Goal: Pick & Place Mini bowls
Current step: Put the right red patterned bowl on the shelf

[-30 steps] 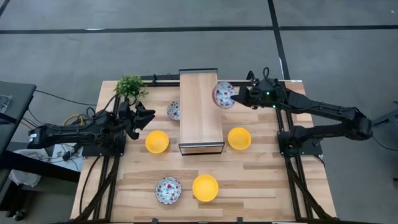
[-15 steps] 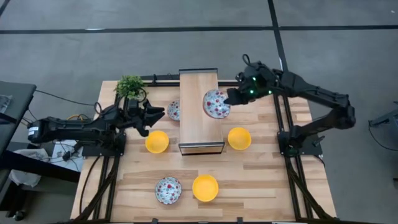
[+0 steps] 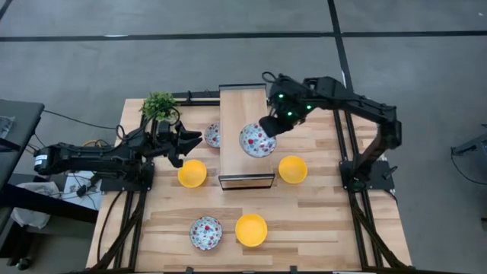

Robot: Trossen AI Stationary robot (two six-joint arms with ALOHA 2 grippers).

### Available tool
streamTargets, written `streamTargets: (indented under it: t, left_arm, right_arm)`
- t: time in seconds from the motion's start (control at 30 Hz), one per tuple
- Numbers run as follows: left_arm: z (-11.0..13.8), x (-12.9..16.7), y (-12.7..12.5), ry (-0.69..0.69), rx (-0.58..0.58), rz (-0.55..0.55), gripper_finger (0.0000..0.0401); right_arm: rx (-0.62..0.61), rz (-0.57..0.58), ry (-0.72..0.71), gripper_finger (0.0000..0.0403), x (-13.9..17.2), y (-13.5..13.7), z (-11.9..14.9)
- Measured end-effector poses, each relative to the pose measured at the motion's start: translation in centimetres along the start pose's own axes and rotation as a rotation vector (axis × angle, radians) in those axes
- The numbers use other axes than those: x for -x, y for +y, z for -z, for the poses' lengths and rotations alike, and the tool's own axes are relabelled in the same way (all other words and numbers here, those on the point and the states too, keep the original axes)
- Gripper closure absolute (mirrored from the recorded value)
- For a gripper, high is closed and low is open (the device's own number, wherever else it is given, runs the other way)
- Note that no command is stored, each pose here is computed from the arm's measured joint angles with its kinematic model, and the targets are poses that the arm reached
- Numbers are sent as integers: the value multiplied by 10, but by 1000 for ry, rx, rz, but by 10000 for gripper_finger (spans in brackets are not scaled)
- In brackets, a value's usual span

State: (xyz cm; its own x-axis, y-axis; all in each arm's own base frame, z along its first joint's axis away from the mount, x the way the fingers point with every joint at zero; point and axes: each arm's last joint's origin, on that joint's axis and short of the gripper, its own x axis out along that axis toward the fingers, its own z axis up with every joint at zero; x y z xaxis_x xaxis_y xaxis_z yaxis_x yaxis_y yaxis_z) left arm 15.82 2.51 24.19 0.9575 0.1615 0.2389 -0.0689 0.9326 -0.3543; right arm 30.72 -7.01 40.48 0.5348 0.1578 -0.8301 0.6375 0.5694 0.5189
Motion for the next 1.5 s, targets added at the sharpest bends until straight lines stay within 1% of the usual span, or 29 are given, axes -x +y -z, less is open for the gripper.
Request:
streamTargets:
  t: [0.13, 0.27, 0.5, 0.63, 0.73, 0.9, 1.03, 1.2, 1.27, 1.5]
  left_arm:
    - [1, 0, 0, 9, 0, -4, 270]
    - [3, 0, 1, 31, 0, -12, 270]
    - [4, 0, 1, 37, -1, -15, 270]
    - [4, 0, 1, 37, 0, -14, 270]
    - [4, 0, 1, 37, -1, -15, 270]
    - [4, 0, 2, 39, 0, -16, 270]
    - [4, 0, 2, 41, 0, -16, 270]
    - [5, 0, 2, 44, 0, -17, 270]
    - [7, 1, 3, 51, 0, -20, 270]
    - [9, 2, 4, 61, 2, -24, 270]
  right_arm:
    - [17, 8, 29, 403, -10, 9, -3]
    - [28, 6, 34, 403, -10, 13, 0]
    - [5, 0, 19, 403, -6, 13, 0]
    - [4, 10, 31, 403, -11, 13, 0]
    - [15, 15, 38, 403, -21, 16, -4]
    - [65, 90, 68, 403, -49, 15, -11]
    - [99, 107, 82, 403, -71, 15, -19]
    - [135, 137, 112, 403, -87, 12, -23]
    - [144, 144, 120, 403, -92, 11, -24]
    - [161, 163, 92, 403, -92, 9, -28]
